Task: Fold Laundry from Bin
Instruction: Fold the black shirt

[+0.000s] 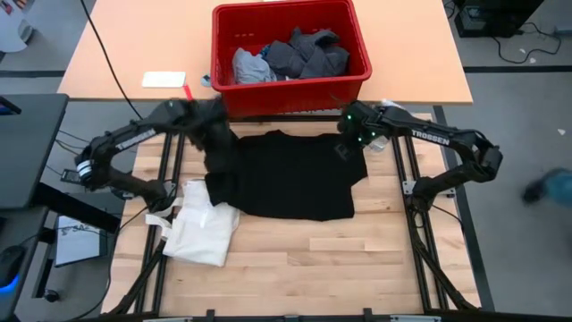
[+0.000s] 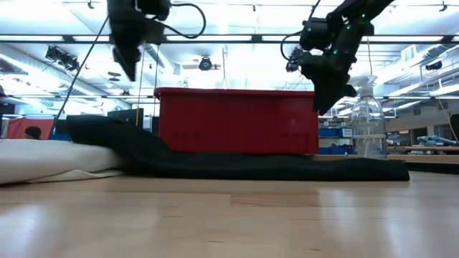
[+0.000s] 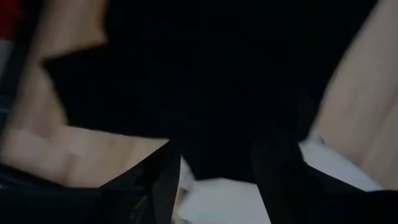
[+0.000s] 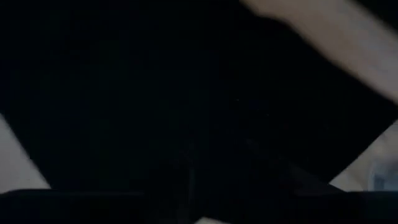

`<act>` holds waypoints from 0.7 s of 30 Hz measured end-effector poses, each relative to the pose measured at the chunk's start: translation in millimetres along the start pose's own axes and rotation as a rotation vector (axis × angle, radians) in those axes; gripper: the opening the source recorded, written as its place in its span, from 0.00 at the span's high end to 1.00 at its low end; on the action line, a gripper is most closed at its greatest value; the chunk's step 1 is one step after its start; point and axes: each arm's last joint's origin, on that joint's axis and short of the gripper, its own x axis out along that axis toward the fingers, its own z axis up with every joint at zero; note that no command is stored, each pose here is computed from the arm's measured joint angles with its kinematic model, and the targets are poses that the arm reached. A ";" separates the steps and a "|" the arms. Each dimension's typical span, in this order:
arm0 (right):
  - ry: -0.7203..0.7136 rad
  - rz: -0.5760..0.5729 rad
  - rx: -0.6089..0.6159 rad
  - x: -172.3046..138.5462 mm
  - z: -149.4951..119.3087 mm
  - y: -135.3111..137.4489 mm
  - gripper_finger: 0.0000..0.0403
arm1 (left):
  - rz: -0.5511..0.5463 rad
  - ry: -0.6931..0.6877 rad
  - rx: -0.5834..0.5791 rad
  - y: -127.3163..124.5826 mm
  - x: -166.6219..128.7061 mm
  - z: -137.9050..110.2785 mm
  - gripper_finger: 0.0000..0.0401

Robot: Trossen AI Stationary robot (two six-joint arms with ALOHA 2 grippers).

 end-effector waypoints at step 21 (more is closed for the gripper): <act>-0.032 0.149 0.013 27.6 -100.6 51.6 0.67 | 0.053 0.099 0.135 -87.8 99.4 -78.6 0.51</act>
